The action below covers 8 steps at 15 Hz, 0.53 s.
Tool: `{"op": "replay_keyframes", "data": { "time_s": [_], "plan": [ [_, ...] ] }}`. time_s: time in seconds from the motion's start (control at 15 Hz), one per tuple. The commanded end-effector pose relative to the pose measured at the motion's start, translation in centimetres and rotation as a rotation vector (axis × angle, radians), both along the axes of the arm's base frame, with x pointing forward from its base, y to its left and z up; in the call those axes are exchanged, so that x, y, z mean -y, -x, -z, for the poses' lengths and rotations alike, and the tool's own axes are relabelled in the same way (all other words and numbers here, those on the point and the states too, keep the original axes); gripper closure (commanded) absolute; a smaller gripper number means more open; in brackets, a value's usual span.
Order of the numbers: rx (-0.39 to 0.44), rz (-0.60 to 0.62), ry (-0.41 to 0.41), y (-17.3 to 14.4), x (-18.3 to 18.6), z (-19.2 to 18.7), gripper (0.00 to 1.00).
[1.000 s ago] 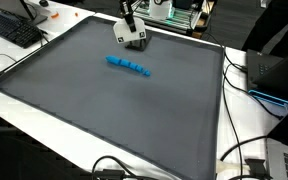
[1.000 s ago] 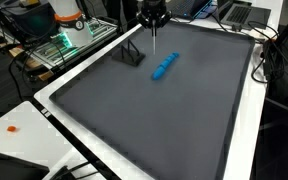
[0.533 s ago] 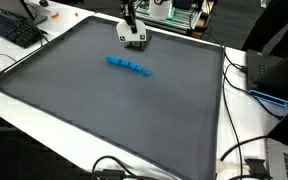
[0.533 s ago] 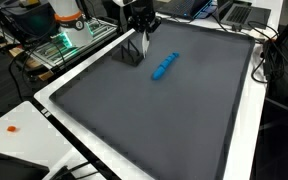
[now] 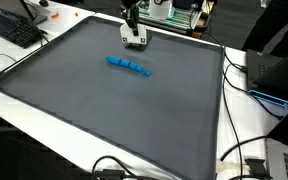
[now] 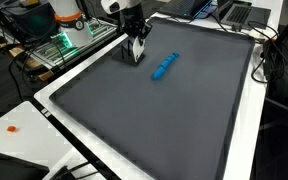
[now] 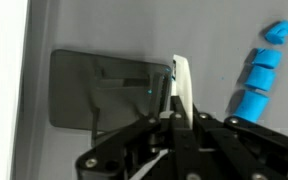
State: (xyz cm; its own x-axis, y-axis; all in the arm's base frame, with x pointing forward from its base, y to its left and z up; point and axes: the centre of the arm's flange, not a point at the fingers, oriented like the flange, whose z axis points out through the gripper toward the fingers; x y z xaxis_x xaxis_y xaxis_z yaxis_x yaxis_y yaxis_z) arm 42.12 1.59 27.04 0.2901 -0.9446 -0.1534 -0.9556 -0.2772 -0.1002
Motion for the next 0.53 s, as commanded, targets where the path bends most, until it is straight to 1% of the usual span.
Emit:
{"op": "replay_keyframes", "data": {
  "time_s": [0.0,0.47],
  "plan": [
    [0.017,0.066,-0.001,2.0,-0.7,0.8,0.99],
    [0.040,0.114,0.014,2.7,-1.1,1.9,0.99]
  ]
}}
